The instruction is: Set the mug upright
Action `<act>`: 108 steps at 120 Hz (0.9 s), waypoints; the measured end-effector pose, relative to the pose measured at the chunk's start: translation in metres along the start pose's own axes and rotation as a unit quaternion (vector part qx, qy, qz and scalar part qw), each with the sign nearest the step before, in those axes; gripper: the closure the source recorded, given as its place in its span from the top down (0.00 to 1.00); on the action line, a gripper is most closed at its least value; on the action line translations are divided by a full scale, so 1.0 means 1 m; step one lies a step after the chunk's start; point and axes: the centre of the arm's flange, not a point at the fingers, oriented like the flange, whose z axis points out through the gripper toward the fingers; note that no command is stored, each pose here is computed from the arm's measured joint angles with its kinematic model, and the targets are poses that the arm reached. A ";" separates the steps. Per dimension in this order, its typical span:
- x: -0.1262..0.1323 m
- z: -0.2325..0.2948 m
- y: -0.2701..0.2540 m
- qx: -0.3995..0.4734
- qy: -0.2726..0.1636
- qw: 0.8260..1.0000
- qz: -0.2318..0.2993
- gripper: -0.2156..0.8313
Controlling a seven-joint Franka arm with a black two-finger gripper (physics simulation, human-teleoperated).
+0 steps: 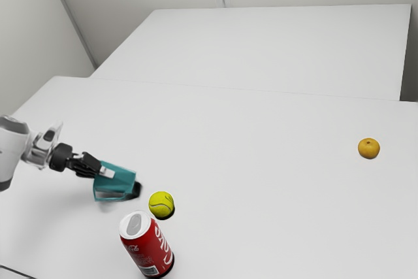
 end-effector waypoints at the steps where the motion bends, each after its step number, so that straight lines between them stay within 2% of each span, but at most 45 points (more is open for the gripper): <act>1: 0.000 -0.001 0.001 0.000 0.001 1.000 0.001 0.07; 24: 0.016 -0.018 0.020 0.024 0.006 0.999 0.039 0.06; 49: 0.068 -0.018 0.064 0.088 -0.045 0.987 0.128 0.05; 61: 0.093 -0.009 0.091 0.124 -0.079 0.973 0.176 0.05; 78: 0.116 0.007 0.119 0.179 -0.129 0.948 0.228 0.05; 108: 0.131 0.038 0.150 0.263 -0.197 0.900 0.286 0.05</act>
